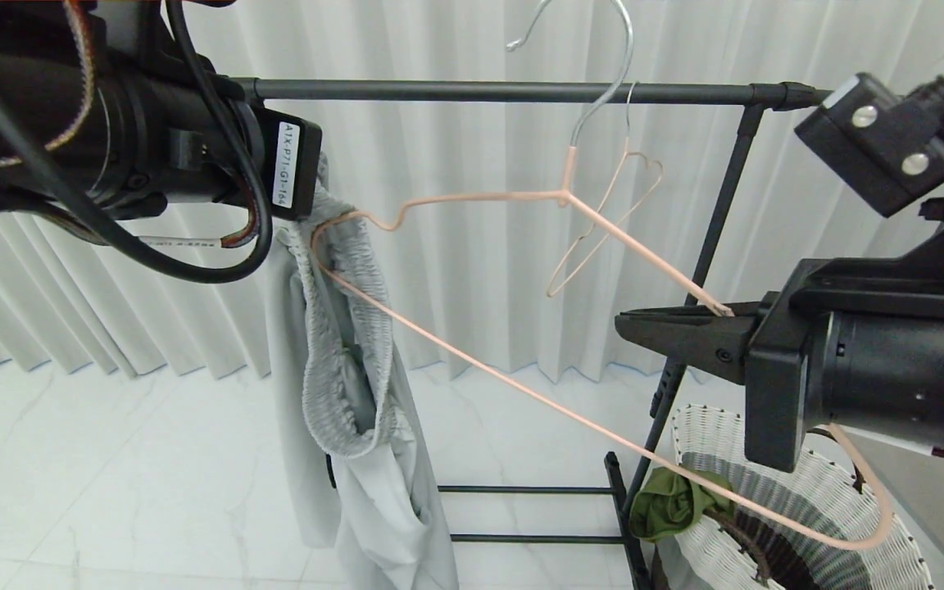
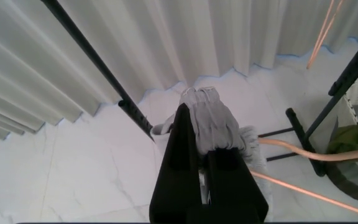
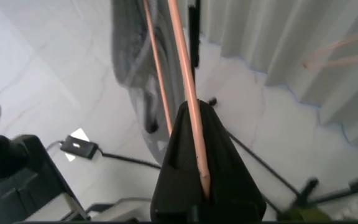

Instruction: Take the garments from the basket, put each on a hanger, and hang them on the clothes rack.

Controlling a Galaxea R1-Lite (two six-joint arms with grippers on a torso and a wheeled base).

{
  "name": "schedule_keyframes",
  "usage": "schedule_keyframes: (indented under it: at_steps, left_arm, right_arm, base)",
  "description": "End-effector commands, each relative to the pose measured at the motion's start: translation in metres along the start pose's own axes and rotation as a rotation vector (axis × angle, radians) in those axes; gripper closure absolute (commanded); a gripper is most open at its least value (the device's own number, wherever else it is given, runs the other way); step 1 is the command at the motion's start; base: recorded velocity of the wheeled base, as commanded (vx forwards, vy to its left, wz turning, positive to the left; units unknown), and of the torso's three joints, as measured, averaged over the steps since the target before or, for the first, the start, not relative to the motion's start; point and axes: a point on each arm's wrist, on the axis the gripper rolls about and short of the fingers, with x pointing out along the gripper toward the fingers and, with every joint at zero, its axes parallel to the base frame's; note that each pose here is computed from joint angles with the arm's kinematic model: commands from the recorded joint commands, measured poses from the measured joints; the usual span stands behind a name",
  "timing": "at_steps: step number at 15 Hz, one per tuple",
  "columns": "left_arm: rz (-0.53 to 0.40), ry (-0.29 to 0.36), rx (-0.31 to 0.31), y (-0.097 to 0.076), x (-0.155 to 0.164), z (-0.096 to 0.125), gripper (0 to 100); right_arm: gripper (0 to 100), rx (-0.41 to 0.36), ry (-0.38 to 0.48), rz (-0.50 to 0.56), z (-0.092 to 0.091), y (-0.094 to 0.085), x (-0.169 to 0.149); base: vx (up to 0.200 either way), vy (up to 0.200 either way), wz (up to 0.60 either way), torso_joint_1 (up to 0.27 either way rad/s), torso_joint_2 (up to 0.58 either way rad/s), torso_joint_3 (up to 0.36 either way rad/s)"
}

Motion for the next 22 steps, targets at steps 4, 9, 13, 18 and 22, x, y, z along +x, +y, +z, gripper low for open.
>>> schedule_keyframes:
  at_steps: [4,9,13,18,22]
  left_arm:
    - [0.050,0.005,-0.014,0.007,0.004,0.001,100]
    - [0.106,0.011,-0.032,0.018,0.008,0.002,100]
    - [0.107,0.011,-0.032,0.018,0.008,0.002,100]
    - [0.125,0.006,-0.047,0.023,0.008,0.003,100]
    - [0.151,-0.007,-0.063,0.029,0.012,0.005,100]
  right_arm:
    - [100,-0.015,-0.017,0.037,-0.001,0.005,0.008]
    - [100,-0.011,-0.065,0.052,0.003,0.009,0.007]
    - [100,0.000,-0.117,0.053,0.008,0.010,0.008]
    - [100,0.004,-0.130,0.056,0.010,0.009,0.008]
    - [100,0.005,-0.137,0.064,0.011,0.009,0.006]
  base:
    - [0.000,0.000,0.00,0.000,0.00,0.000]
    - [0.000,0.000,0.00,0.000,0.00,0.000]
    - [0.000,0.000,0.00,0.000,0.00,0.000]
    - [0.000,0.000,0.00,0.000,0.00,0.000]
    - [0.000,0.000,0.00,0.000,0.00,0.000]
